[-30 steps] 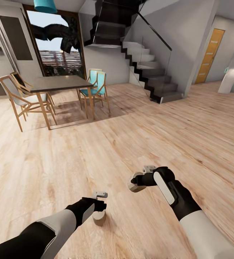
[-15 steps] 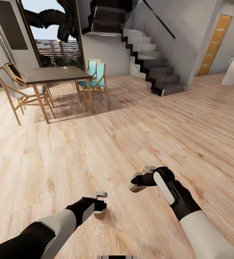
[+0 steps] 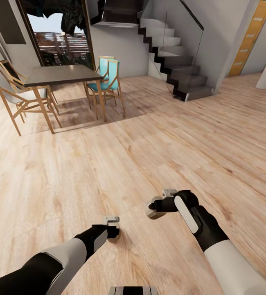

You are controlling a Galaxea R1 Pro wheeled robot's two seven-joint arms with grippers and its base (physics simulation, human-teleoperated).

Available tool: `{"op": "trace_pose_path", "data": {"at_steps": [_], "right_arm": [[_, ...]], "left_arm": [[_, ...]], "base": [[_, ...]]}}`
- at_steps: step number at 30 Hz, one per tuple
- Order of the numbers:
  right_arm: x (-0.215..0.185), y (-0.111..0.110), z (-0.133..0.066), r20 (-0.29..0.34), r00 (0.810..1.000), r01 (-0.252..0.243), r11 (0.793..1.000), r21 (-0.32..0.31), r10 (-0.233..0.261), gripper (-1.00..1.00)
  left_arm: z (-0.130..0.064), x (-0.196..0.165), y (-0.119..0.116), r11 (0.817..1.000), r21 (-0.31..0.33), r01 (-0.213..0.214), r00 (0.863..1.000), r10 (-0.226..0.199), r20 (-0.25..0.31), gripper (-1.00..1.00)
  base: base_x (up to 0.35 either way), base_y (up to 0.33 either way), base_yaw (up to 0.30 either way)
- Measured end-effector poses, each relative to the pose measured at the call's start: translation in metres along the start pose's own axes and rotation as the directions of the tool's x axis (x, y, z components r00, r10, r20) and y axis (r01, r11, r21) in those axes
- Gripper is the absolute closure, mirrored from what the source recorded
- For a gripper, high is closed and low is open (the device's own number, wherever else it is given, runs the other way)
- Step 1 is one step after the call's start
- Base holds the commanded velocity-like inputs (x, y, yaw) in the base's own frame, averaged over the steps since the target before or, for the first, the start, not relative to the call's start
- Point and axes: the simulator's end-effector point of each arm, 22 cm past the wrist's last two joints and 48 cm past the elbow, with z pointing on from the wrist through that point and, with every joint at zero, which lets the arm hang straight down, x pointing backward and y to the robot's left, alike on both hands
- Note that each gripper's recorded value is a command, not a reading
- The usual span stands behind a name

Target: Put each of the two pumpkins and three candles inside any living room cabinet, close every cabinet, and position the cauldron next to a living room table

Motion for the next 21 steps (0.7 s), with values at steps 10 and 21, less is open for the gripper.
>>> {"op": "trace_pose_path", "data": {"at_steps": [10,21], "right_arm": [[0.0001,0.0005,0.0001,0.0,1.0,0.0,1.0,-0.001,0.0,1.0],[-0.0001,0.0001,-0.0004,0.001,1.0,0.0,1.0,0.0,0.0,1.0]], "left_arm": [[0.0001,-0.0004,0.0002,1.0,-0.001,0.0,1.0,0.0,0.003,-1.0],[-0.0003,-0.0005,0.0002,1.0,-0.001,0.001,1.0,-0.001,0.003,-1.0]], "base": [[0.0,0.0,0.0],[0.228,0.0,0.0]]}}
